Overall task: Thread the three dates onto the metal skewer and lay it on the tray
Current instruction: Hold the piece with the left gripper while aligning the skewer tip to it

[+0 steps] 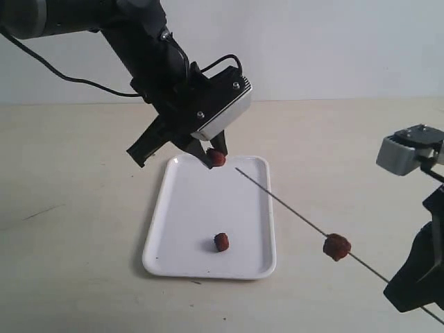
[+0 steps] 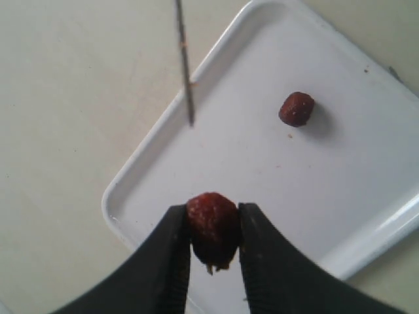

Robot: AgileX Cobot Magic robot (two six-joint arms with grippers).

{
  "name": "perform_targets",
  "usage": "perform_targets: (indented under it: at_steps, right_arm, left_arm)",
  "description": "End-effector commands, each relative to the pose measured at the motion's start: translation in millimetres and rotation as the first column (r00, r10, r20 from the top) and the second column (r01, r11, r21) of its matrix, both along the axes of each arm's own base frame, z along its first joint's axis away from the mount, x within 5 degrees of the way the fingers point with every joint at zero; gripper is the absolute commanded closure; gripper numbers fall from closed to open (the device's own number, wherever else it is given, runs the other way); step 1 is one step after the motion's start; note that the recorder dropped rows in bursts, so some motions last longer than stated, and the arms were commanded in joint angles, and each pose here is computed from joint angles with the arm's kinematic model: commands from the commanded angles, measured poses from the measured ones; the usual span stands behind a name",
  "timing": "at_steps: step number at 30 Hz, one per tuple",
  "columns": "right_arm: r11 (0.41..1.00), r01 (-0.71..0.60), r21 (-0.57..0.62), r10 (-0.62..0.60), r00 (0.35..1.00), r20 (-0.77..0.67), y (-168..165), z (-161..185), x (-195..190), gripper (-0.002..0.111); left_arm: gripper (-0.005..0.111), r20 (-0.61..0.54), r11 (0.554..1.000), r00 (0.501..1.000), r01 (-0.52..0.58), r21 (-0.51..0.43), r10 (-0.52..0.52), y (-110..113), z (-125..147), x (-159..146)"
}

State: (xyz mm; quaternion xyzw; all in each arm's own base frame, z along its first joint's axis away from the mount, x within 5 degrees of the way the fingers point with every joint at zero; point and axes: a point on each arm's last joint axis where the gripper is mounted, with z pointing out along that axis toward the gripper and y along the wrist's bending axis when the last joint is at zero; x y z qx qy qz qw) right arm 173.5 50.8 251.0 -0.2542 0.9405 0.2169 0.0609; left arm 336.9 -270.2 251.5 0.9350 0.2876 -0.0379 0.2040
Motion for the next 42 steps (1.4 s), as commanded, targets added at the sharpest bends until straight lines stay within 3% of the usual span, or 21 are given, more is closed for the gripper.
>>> perform_targets:
  at_steps: [1, 24, 42]
  right_arm:
    - [0.999, -0.036, -0.017, 0.035, 0.999, -0.032, 1, -8, 3, 0.108]
    - [1.000, 0.008, -0.006, -0.007, 0.998, 0.068, 3, -3, 20, 0.108]
    - [1.000, -0.027, -0.012, 0.027, 0.999, 0.025, 2, -4, 15, 0.108]
  left_arm:
    - [0.080, -0.007, 1.000, 1.000, 0.003, -0.015, -0.003, 1, 7, -3]
    - [0.080, -0.025, 0.999, 1.000, 0.016, -0.050, -0.017, -1, 8, -5]
    - [0.080, -0.022, 0.999, 1.000, 0.017, -0.050, -0.018, -1, 8, -5]
